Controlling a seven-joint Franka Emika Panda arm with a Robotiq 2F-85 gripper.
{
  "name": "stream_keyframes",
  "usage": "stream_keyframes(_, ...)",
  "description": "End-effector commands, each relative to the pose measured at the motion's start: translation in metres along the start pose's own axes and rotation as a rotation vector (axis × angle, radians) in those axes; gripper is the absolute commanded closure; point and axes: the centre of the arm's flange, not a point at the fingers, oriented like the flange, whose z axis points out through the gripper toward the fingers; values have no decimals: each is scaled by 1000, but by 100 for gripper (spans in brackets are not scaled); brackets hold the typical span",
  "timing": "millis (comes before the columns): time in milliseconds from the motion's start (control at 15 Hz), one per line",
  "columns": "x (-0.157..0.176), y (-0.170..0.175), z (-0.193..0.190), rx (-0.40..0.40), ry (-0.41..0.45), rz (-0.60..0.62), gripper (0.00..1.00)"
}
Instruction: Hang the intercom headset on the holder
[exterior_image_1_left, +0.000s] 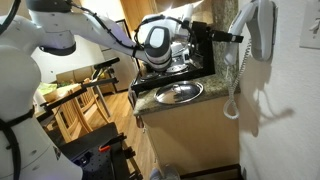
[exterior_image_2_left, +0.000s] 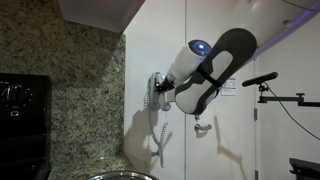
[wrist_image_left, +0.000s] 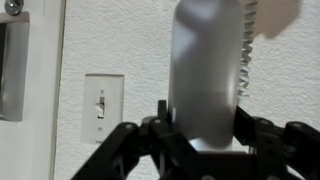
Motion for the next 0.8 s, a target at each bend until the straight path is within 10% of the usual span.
stream_keyframes(0, 3, -6, -1, 8, 8, -10, 66)
stream_keyframes(733, 16, -11, 13, 32, 45, -16, 66)
